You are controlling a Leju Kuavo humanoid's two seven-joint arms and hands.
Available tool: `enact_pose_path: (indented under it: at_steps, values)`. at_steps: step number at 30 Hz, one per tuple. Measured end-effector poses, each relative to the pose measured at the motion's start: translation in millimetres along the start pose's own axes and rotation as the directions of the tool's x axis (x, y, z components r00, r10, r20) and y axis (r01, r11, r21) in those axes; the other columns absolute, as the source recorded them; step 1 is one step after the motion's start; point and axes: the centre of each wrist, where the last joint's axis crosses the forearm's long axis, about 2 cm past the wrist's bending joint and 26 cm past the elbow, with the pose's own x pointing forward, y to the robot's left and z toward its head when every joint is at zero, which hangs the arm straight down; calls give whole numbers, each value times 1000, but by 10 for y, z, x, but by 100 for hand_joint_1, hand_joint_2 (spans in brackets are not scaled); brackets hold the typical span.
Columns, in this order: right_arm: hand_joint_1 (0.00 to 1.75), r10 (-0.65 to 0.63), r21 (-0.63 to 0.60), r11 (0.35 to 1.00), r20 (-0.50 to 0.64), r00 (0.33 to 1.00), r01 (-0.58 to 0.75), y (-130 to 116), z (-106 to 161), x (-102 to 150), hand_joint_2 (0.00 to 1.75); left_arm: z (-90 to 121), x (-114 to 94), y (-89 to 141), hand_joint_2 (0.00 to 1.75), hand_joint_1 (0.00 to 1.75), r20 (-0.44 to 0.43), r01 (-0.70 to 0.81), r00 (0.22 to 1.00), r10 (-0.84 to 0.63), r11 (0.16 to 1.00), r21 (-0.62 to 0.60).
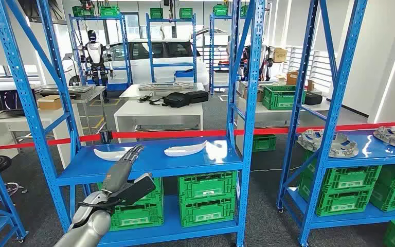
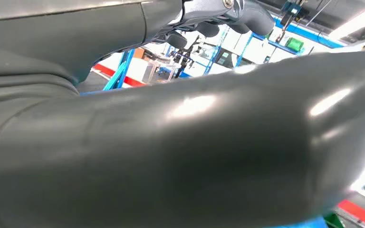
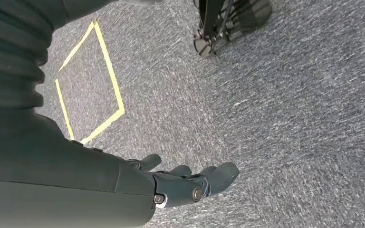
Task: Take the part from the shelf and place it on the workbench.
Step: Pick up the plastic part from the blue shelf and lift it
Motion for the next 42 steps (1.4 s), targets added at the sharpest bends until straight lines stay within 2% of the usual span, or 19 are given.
enact_pose_path:
  at_steps: [1,5,18,42]
  values:
    - [0,0,0,1000,0,1000,0,0,0,0,175,1,-2,0,0,0,-1,0,1000,0,1000,1]
    - [0,4,1,1000,5,1000,-4,2,0,10,0,6,-14,12,0,0,-5,4,1000,-4,1000,6]
    - [0,9,11,1000,15,1000,-10,12,0,9,0,46,-69,14,0,0,-21,11,1000,-11,1000,7]
    - [0,-6,76,997,57,998,1,2,0,30,0,-48,111,-40,0,0,-5,-6,1000,6,1000,-1]
